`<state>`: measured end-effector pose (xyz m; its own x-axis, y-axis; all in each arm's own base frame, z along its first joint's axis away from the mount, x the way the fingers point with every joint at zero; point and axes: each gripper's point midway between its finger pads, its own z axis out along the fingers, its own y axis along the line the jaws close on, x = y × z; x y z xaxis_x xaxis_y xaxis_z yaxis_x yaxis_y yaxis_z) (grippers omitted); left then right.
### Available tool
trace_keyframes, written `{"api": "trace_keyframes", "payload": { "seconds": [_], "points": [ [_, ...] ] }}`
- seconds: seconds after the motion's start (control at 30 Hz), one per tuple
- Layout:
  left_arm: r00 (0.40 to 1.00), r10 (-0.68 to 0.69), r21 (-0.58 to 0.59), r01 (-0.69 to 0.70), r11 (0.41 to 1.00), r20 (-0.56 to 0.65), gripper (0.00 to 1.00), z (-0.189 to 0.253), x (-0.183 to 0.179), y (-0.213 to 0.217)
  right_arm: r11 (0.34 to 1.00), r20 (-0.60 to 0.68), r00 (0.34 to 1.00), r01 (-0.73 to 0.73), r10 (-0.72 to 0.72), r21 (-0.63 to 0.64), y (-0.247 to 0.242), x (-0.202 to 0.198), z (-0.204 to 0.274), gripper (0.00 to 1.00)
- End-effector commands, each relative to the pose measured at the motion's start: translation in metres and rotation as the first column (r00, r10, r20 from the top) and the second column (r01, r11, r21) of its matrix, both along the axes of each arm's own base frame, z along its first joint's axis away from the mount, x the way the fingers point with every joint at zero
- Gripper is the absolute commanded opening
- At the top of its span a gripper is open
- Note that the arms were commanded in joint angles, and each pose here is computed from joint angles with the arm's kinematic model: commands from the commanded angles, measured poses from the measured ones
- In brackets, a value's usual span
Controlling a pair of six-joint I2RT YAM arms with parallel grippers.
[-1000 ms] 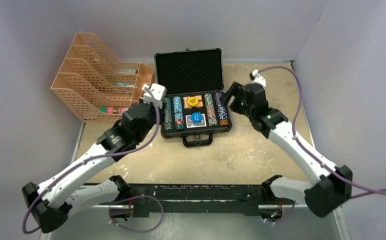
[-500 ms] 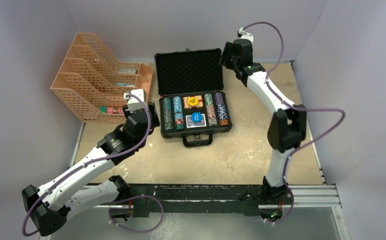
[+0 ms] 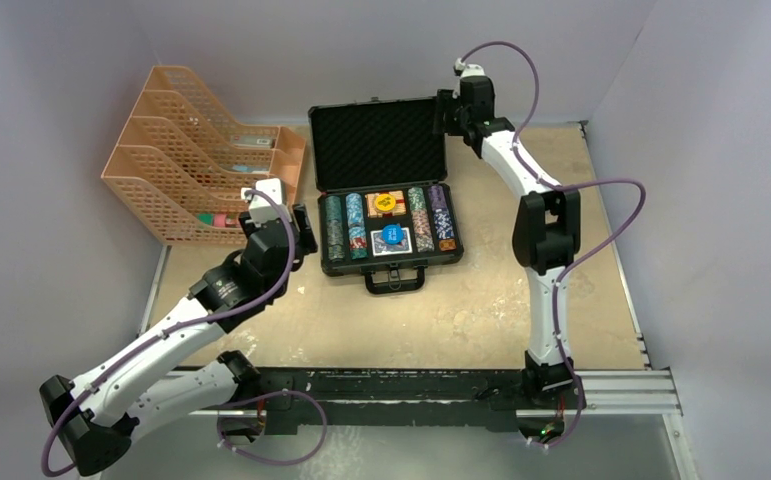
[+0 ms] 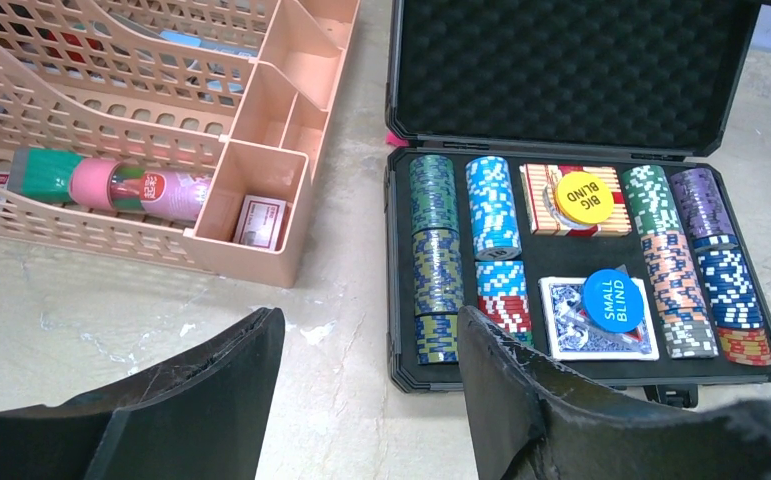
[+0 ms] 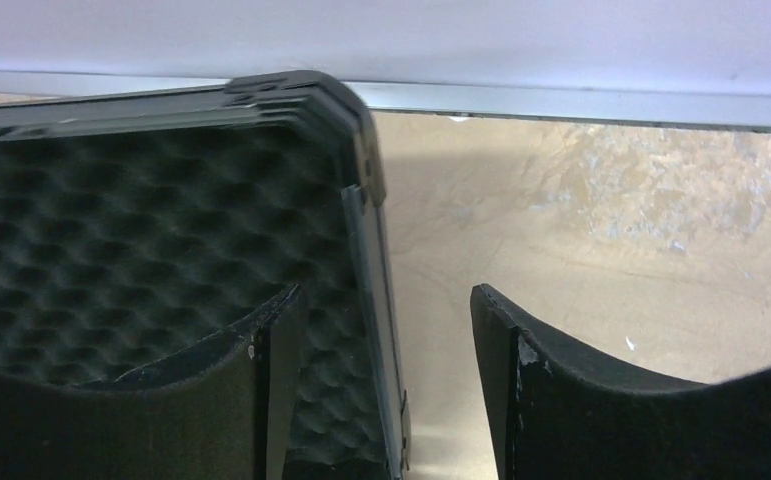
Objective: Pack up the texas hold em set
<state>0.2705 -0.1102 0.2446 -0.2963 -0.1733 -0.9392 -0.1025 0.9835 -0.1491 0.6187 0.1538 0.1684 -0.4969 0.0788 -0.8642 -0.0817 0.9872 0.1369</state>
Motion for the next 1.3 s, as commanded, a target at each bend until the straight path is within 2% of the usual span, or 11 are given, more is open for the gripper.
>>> {"api": "trace_keyframes", "payload": {
  "seconds": [0.0,0.17,0.47,0.73,0.87,0.97,1.17,1.27],
  "points": [
    [1.000,0.002,-0.038,-0.001,0.999,0.027,0.63,0.014,0.005,-0.004,0.998,0.130,0.990,-0.056,0.056,-0.001,0.009,0.006,0.055,0.64],
    [1.000,0.005,-0.029,-0.005,1.000,0.016,0.63,0.011,0.005,-0.005,0.999,0.119,0.992,-0.044,0.046,-0.017,0.007,0.013,0.042,0.59],
    [1.000,0.010,-0.022,-0.010,1.000,0.009,0.63,0.008,0.006,-0.004,0.991,0.143,0.986,-0.076,0.091,-0.106,0.007,0.029,0.037,0.36],
    [1.000,0.011,-0.011,-0.010,1.000,0.002,0.63,0.007,0.006,-0.004,0.985,0.121,0.981,-0.144,0.155,-0.095,0.020,0.034,0.028,0.35],
    [1.000,0.023,-0.011,-0.023,1.000,0.001,0.63,0.006,0.006,-0.002,0.984,0.107,0.982,-0.148,0.158,-0.095,0.021,0.034,0.022,0.16],
    [0.999,0.046,-0.026,-0.046,0.999,0.006,0.63,0.007,0.006,0.000,0.985,0.140,0.981,-0.120,0.136,-0.120,0.015,0.032,0.040,0.00],
    [0.998,0.064,-0.041,-0.063,0.997,0.019,0.62,0.011,0.004,0.004,0.991,0.253,0.961,-0.085,0.110,-0.107,0.010,0.000,0.106,0.00],
    [0.998,0.064,-0.046,-0.063,0.997,0.021,0.62,0.012,0.004,0.004,0.992,0.257,0.960,-0.090,0.110,-0.087,0.006,-0.029,0.118,0.00]
  ]
}}
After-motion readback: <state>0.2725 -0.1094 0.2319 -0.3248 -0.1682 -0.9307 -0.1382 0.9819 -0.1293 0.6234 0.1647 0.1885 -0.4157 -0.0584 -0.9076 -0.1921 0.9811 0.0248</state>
